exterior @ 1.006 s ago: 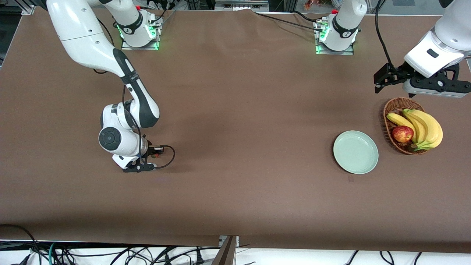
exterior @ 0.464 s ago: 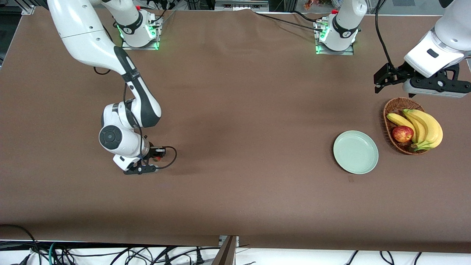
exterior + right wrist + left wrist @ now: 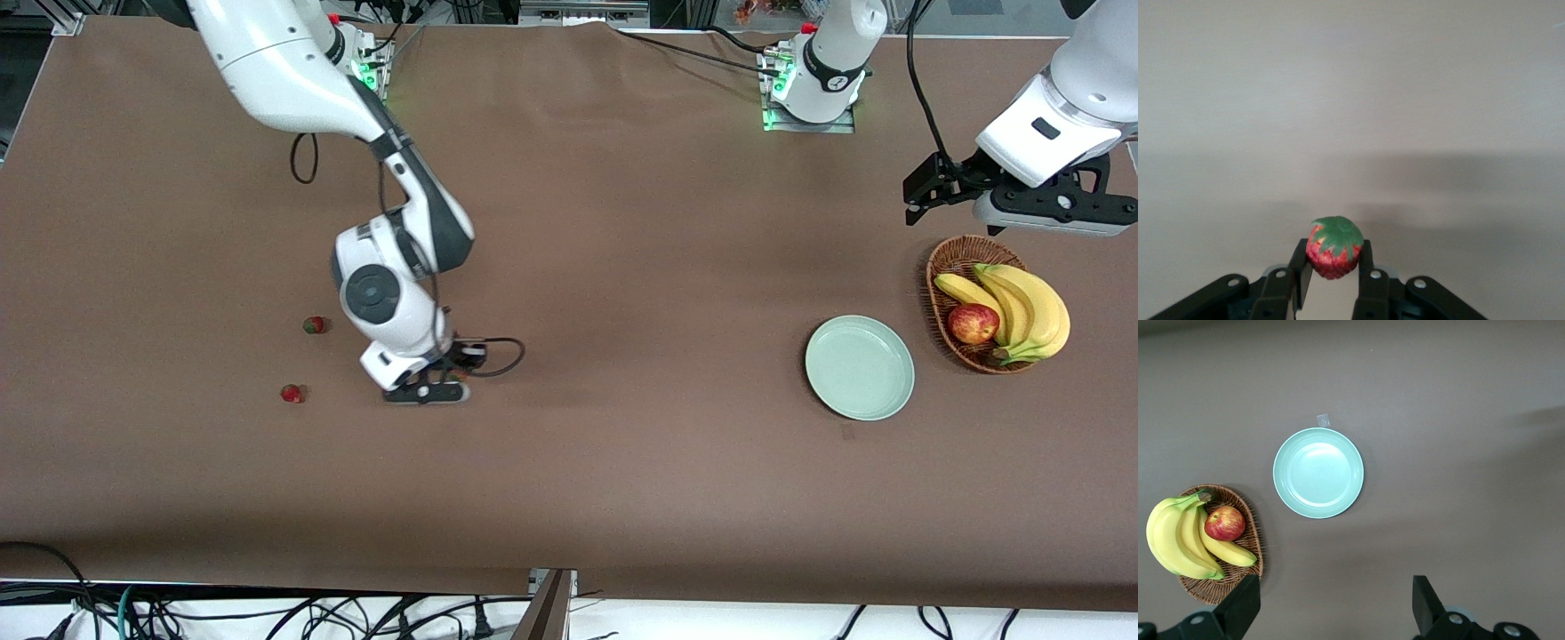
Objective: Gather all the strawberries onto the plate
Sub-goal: 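Carry the held strawberry with the right gripper toward the table middle, then set the strawberry on the table middle and open the right gripper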
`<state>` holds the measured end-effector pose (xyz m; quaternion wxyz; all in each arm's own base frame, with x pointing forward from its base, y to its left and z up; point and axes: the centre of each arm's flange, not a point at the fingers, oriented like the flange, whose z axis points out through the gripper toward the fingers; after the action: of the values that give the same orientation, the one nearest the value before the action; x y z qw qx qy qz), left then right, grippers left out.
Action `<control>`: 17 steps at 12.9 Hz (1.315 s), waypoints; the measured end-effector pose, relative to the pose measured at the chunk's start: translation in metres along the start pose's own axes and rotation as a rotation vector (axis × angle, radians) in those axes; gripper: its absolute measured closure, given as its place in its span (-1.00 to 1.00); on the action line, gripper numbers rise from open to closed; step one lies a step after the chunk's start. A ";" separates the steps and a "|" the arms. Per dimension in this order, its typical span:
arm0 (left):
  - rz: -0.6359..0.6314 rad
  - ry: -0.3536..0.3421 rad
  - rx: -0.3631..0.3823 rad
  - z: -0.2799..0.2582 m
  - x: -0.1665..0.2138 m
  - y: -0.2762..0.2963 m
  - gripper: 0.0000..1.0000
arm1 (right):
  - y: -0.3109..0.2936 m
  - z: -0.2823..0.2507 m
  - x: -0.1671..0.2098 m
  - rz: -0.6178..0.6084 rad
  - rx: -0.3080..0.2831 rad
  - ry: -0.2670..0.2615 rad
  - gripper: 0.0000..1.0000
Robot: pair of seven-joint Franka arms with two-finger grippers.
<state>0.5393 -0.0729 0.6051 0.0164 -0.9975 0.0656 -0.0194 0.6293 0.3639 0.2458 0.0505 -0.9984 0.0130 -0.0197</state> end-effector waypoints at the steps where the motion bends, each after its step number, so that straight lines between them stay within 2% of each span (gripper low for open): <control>1: 0.000 0.000 0.000 0.000 0.000 0.000 -1.00 | -0.030 0.000 -0.008 0.034 0.014 0.012 0.37; 5: 0.000 0.000 0.000 0.000 0.000 0.000 -1.00 | -0.152 0.011 -0.055 0.147 0.091 0.054 0.37; 8: 0.000 0.001 0.000 0.000 0.000 0.000 -1.00 | -0.226 0.031 -0.104 0.163 0.209 0.115 0.37; 11: 0.000 0.001 0.000 0.000 0.000 0.000 -1.00 | -0.268 0.050 -0.149 0.108 0.289 0.150 0.37; 17: 0.000 0.001 0.000 0.000 0.000 0.000 -1.00 | -0.300 0.077 -0.201 0.038 0.364 0.178 0.37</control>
<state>0.5395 -0.0729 0.6055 0.0164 -0.9975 0.0655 -0.0198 0.4392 0.6760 0.1925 0.2290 -0.9668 0.0326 -0.1089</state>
